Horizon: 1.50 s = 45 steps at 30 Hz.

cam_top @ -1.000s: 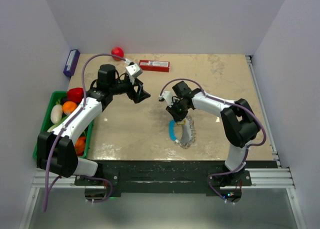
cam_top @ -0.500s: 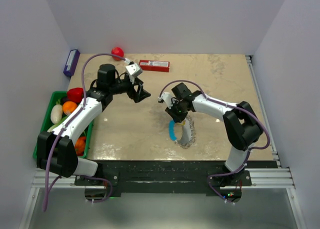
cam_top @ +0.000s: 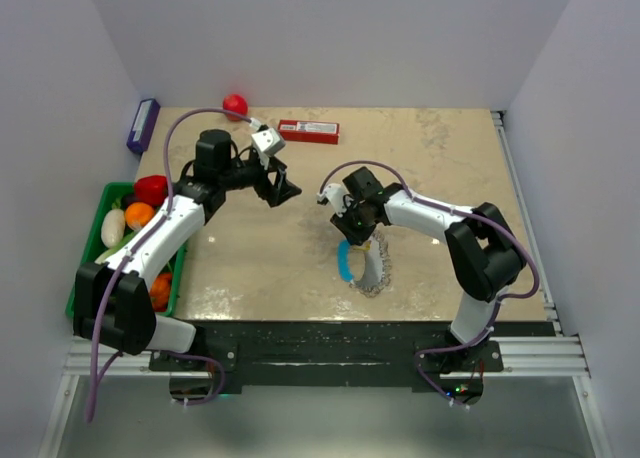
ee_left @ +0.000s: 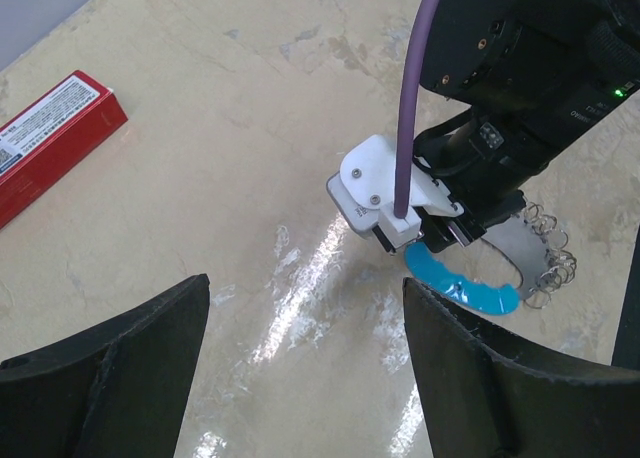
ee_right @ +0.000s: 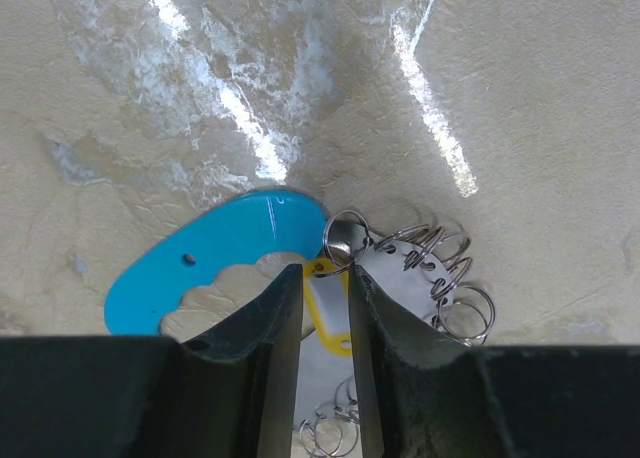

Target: Remove the keys from the keyring

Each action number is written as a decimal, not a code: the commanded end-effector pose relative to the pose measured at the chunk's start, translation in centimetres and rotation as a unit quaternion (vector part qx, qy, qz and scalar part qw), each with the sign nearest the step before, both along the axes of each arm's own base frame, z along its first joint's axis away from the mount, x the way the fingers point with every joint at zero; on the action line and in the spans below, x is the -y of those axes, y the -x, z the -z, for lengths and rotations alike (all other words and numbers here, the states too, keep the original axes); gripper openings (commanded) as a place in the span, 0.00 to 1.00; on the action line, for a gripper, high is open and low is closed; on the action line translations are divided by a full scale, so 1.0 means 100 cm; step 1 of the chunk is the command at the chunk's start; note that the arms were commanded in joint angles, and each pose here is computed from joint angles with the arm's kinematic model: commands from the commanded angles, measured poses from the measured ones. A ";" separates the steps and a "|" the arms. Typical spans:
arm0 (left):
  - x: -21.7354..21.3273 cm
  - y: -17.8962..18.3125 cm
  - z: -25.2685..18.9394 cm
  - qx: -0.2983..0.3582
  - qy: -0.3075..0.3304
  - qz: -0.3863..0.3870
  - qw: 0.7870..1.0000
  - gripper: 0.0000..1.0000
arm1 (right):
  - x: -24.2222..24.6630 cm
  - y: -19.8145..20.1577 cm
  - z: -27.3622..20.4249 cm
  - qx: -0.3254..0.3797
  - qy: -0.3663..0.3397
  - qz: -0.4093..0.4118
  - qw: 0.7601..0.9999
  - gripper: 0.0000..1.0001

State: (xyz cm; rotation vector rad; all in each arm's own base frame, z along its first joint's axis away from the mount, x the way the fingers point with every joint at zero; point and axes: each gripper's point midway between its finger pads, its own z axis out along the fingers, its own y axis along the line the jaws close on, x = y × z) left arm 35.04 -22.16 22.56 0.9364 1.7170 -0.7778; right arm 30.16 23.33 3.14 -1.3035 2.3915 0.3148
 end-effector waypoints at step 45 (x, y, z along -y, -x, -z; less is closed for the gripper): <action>0.001 -0.004 -0.012 0.022 0.010 0.004 1.000 0.83 | 0.001 0.003 -0.027 0.042 -0.004 0.010 0.999 0.23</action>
